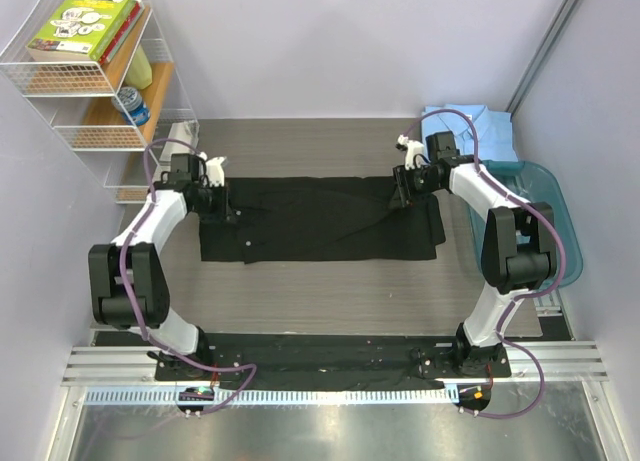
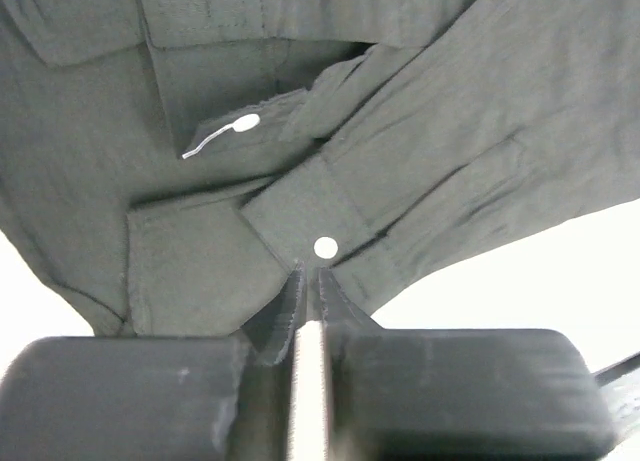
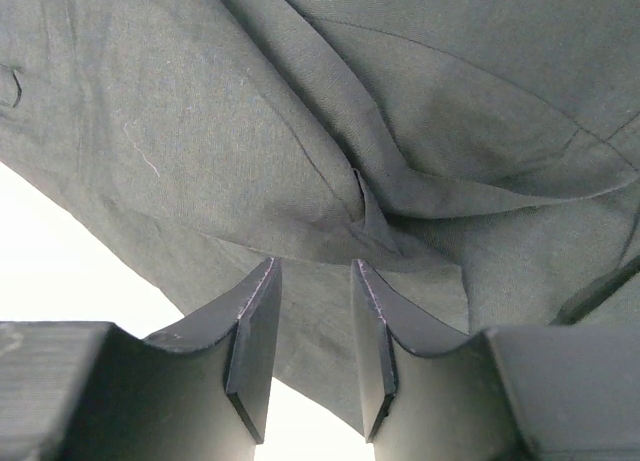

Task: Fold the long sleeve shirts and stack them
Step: Neatly place the folded shirt into the bin

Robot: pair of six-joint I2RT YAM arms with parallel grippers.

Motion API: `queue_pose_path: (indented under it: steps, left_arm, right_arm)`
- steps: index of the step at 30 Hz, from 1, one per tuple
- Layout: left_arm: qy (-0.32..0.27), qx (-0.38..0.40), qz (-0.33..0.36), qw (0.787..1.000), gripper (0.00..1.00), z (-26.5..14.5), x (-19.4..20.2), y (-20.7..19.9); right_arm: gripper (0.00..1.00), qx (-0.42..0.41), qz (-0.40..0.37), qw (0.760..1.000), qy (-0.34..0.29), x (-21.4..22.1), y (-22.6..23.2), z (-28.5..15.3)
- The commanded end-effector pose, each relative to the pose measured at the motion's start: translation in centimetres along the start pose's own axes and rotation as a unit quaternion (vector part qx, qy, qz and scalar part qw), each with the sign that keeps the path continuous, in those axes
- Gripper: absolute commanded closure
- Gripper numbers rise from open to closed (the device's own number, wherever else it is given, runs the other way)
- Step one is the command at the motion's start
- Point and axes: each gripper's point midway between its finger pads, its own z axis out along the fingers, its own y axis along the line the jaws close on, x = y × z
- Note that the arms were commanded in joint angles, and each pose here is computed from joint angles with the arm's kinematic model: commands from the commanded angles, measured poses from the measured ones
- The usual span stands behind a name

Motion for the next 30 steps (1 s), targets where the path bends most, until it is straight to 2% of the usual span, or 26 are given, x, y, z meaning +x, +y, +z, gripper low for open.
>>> queue_pose_path:
  steps: [1, 9, 13, 19, 30]
  left_arm:
    - [0.044, 0.002, -0.025, 0.999, 0.71, 1.3, 1.8, 0.4]
    - [0.047, 0.007, -0.061, 0.997, 0.55, 3.9, 3.4, 0.9]
    - [0.047, 0.011, -0.066, 0.997, 0.54, 4.8, 3.6, 1.1]
    - [0.049, 0.015, -0.071, 0.996, 0.57, 5.8, 3.8, 1.3]
    - [0.029, 0.025, -0.069, 0.997, 0.76, 5.1, 2.5, 0.7]
  right_arm:
    - [0.6, 0.003, -0.011, 1.0, -0.017, -0.7, 0.2, -1.0]
    - [0.58, 0.003, -0.012, 1.0, -0.011, -0.2, 0.0, -1.0]
    - [0.58, 0.003, -0.01, 1.0, -0.003, 0.4, -0.2, -0.6]
    - [0.58, 0.0, -0.011, 1.0, -0.002, 0.4, -0.1, -0.5]
    - [0.58, -0.006, -0.006, 1.0, 0.001, 0.5, -0.1, -0.2]
